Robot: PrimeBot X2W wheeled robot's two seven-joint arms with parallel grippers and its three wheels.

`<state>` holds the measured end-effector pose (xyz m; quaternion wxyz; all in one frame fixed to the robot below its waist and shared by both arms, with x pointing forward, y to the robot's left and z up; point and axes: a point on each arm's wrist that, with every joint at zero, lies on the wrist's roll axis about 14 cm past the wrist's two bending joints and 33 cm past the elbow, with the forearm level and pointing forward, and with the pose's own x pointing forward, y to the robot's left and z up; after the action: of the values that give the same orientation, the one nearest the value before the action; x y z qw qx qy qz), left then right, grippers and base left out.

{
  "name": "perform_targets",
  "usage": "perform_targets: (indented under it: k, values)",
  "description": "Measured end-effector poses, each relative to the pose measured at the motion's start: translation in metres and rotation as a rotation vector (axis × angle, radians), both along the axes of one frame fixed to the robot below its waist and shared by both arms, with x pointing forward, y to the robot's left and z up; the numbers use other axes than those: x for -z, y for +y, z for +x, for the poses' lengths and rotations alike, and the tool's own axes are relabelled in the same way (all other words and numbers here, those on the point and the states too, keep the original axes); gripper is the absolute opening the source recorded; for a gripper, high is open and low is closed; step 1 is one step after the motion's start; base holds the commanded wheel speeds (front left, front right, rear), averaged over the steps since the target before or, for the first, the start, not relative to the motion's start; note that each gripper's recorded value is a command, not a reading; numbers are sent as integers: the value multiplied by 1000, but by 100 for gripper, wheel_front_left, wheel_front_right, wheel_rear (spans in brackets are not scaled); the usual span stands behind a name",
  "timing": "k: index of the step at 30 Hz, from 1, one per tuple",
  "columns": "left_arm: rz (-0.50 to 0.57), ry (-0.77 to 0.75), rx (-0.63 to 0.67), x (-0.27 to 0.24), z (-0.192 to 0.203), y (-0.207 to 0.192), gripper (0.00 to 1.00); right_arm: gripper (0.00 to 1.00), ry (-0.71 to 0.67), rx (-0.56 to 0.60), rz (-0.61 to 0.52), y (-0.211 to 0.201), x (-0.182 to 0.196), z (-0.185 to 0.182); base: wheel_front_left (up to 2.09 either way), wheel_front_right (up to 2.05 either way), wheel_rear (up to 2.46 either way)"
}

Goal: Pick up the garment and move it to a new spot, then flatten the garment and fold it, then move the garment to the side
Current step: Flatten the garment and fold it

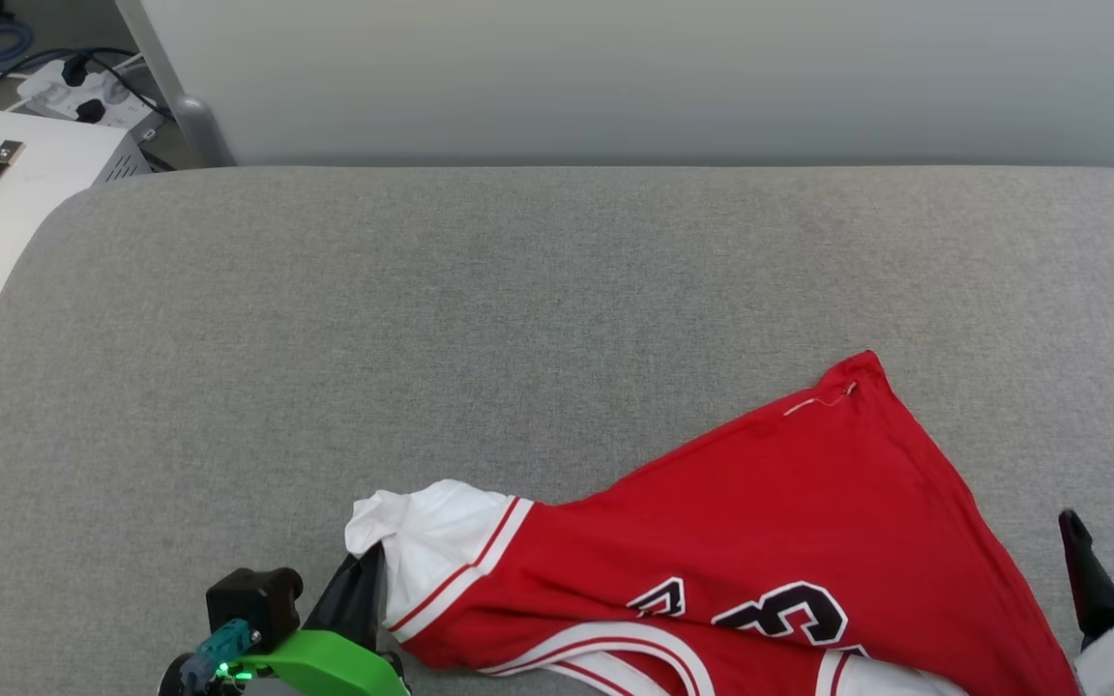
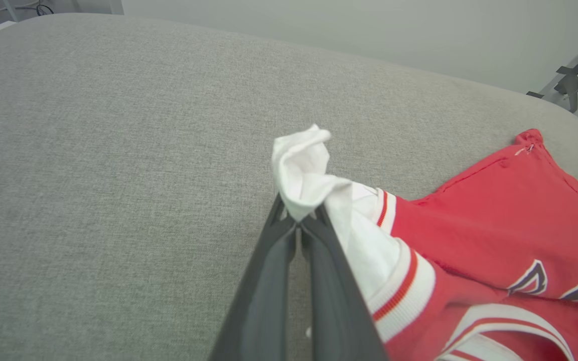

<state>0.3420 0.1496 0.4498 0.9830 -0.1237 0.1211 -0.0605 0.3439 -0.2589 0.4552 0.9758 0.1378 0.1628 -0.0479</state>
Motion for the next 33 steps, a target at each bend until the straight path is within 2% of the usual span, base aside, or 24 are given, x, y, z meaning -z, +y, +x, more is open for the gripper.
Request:
perform_targets:
  k: [3, 6, 12, 20, 25, 33]
  values:
    - [-3, -5, -4, -1, 3, 0, 0, 100, -51, -78, -30, 14, -15, 28, 0, 0, 0]
    - [-7, -18, -7, -4, 8, 0, 0, 100, -26, -168, -50, 27, -19, 53, 0, 0, 0]
    - [-21, -34, -2, -8, 17, -8, 0, 100, 238, -337, -67, 44, 1, 80, 0, 0, 0]
    - [-39, -56, -2, -9, 29, -15, 0, 100, 413, -488, -147, 69, 12, 120, 0, 0, 0]
    - [-47, -49, -4, -3, 38, -17, 0, 100, 538, -568, -168, 89, 50, 141, 0, 0, 0]
    - [-42, -13, -47, 12, 38, -6, 0, 100, 679, -629, -152, 103, 101, 133, 0, 0, 0]
